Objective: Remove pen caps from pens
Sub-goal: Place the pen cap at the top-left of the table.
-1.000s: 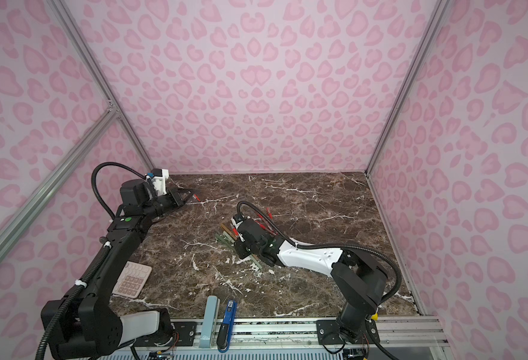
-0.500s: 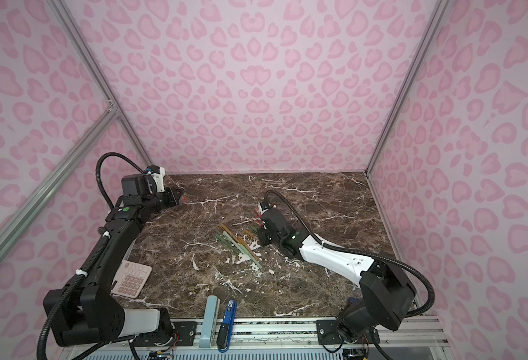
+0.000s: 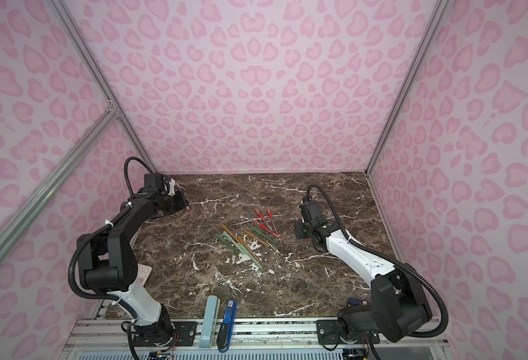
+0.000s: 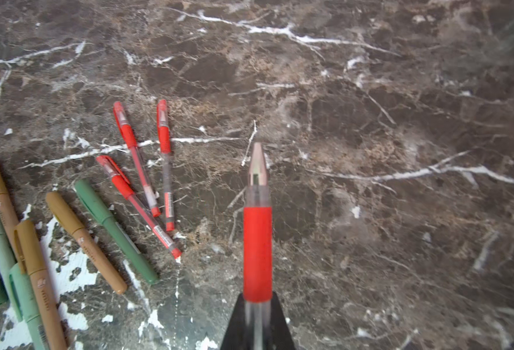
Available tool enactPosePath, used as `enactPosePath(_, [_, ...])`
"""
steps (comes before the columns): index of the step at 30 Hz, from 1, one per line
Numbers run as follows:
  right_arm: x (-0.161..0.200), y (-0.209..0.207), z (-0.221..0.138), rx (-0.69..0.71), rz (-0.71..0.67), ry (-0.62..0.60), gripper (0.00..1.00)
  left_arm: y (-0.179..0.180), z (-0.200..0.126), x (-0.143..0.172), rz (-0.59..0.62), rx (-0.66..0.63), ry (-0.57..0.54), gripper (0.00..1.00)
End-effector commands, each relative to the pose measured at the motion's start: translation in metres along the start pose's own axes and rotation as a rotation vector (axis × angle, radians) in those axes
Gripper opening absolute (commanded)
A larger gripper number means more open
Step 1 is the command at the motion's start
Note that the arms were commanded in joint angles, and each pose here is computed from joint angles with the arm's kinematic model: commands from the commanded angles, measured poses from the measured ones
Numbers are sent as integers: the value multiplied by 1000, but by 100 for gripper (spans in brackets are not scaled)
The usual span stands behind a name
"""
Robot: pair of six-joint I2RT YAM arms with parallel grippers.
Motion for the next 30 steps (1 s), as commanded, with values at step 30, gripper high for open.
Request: enactPosePath(30, [33, -39, 24, 35, 59, 133, 0, 65, 93, 13, 117, -362, 314, 19])
Point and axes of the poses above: each gripper's point midway between its finger pads, its own z axis out along the fingers, its own y axis along the line the jaws close on, x = y × z, the point moved 5 cm from there along -z, back along the fingers
